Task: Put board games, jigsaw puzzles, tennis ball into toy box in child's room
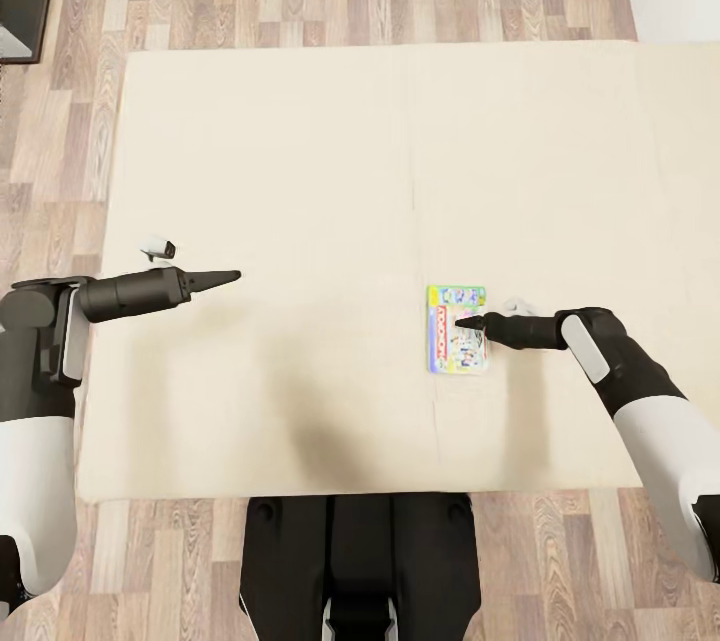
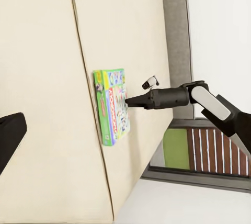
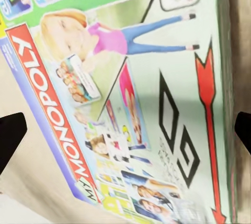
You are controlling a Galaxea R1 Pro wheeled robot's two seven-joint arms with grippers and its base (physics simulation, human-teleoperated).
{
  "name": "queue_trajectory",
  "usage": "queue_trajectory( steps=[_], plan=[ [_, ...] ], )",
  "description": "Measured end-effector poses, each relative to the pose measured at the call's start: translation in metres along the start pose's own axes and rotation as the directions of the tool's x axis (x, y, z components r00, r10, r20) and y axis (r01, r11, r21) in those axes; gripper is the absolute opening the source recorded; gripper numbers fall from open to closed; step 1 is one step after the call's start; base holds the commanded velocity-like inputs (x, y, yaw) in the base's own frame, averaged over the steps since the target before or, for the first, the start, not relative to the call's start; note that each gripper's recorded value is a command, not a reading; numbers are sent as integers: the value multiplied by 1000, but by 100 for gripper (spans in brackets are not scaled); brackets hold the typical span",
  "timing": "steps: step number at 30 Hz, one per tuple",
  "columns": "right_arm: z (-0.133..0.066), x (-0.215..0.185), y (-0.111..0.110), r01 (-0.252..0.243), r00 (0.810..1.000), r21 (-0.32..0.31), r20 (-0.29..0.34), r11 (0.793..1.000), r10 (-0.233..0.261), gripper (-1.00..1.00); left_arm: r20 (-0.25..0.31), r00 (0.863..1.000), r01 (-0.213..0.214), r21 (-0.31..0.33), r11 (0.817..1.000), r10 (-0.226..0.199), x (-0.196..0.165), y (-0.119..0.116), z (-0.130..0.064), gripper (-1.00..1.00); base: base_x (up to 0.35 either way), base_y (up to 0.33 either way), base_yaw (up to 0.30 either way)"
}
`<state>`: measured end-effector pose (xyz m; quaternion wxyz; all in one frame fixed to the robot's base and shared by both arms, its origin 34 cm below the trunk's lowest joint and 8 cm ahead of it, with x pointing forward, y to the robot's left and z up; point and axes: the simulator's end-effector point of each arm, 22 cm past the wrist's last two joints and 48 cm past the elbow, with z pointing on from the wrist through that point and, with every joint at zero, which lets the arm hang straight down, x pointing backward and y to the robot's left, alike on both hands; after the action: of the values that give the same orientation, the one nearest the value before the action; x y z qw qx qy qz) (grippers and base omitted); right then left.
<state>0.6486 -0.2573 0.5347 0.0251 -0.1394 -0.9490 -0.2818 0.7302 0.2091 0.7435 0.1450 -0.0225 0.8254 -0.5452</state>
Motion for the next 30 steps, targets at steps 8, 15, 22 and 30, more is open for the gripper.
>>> queue_trajectory(
  steps=[8, 15, 22, 30],
  plan=[
    [0, 0, 0, 0, 1000, -1, 2, 1000, 0, 100, -1, 1000, -1, 0, 1000, 1, 0, 0, 0, 100, 0, 195, 0],
    [0, 1, -1, -1, 1000, 0, 0, 1000, 1, 100, -1, 1000, -1, 0, 1000, 1, 0, 0, 0, 100, 0, 191, 0],
    [0, 1, 0, -3, 1000, -2, -1, 1000, 3, 100, -1, 1000, -1, 0, 1000, 1, 0, 0, 0, 100, 0, 52, 0],
    [0, 2, 0, -3, 1000, -1, -1, 1000, 3, 100, 0, 1000, -1, 1, 1000, 1, 0, 0, 0, 100, 0, 28, 0]
  ],
)
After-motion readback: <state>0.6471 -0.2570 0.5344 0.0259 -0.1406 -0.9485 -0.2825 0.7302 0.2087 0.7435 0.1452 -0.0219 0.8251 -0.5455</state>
